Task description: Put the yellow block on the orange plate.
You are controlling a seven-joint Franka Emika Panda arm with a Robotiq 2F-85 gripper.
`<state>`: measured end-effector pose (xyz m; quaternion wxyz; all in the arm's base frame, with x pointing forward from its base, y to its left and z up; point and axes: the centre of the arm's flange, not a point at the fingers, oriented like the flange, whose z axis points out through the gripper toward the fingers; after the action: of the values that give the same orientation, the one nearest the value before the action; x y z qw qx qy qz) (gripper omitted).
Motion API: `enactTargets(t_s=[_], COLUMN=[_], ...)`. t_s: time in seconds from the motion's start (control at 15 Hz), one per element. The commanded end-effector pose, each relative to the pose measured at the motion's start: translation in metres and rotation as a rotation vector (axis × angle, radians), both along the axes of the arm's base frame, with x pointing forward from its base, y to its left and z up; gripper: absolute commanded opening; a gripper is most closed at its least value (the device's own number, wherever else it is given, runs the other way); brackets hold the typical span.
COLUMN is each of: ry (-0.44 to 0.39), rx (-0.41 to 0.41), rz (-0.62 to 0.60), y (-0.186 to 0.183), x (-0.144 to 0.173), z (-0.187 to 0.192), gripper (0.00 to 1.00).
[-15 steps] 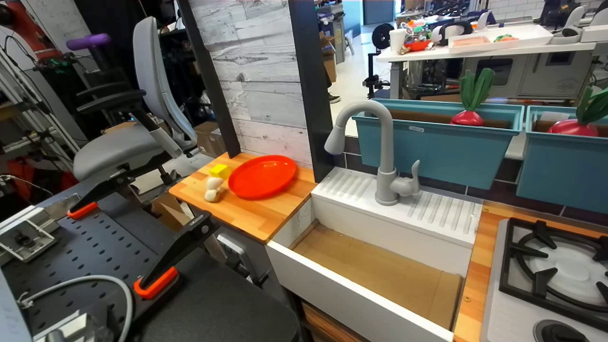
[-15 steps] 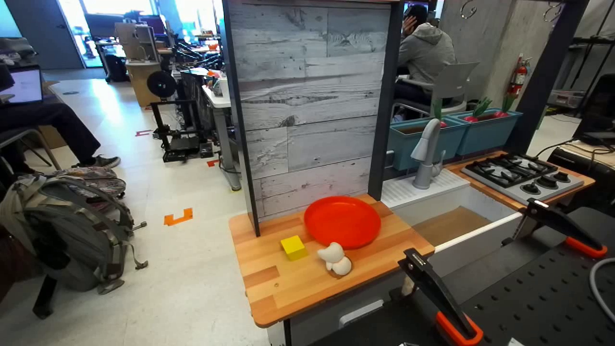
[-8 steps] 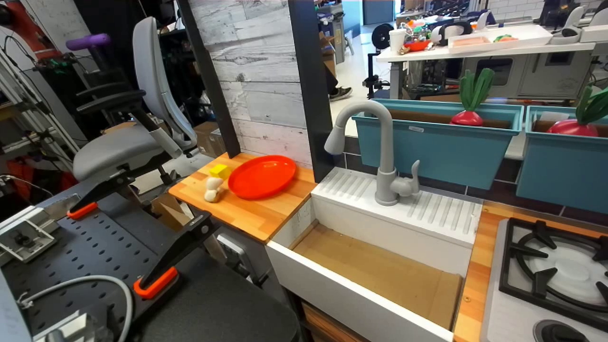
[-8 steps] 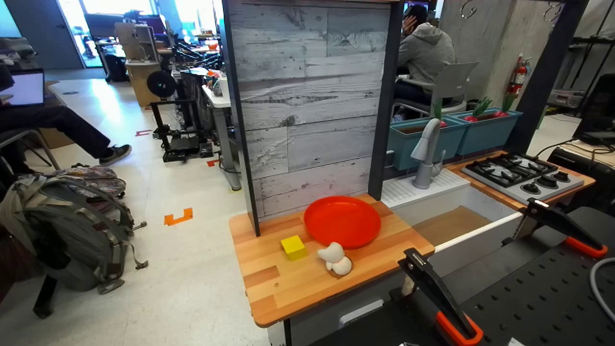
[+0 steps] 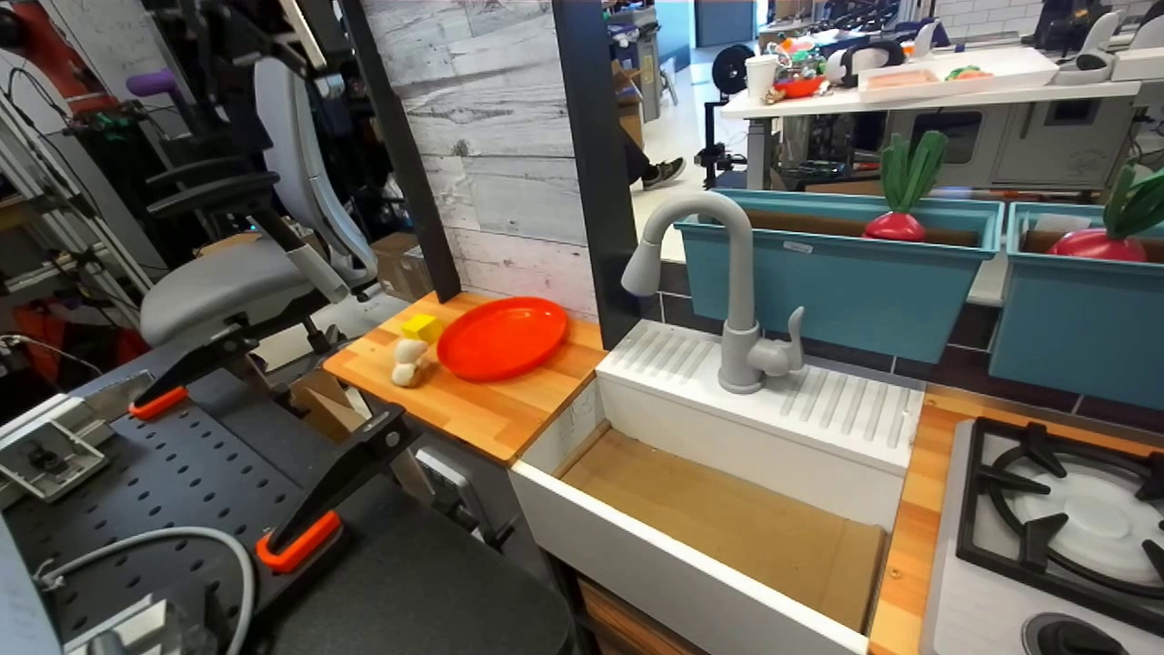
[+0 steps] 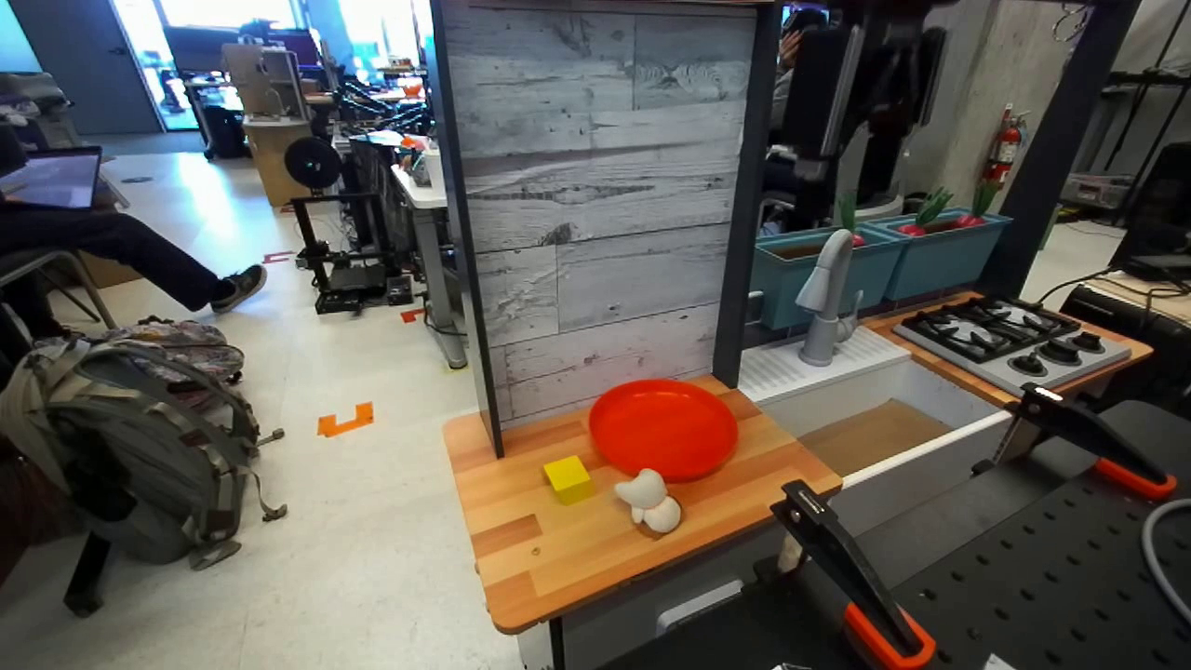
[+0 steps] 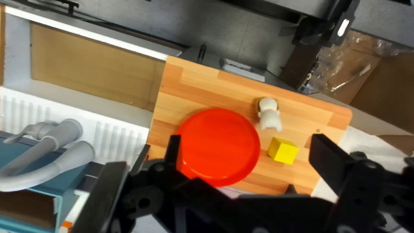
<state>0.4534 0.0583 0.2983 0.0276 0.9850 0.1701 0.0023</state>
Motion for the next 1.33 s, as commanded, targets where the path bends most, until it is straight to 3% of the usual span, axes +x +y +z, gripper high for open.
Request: enactTargets(t_s=[0.0,0.2,0.27,0.4,0.6,1.0,1.27], ry=[0.041,0.128,0.093,0.122,0.106,0.059,0.057], rx=[0.006,-0.042,-0.014,-0.018,-0.016,0.055,0.027], rz=[0.029,0.052,0.045,0.045,0.043,-0.172,-0.248], y=[0.038,0.058,0.046,0.049,0.048,0.048,0.069], x=[0.021,0.027,0.004,0.005,0.007,0.028,0.049], z=[-0.068,-0.115,-0.091,-0.108,-0.100,-0.114,-0.147], gripper=[1.00,1.00,1.00,1.00,1.00,1.00,1.00])
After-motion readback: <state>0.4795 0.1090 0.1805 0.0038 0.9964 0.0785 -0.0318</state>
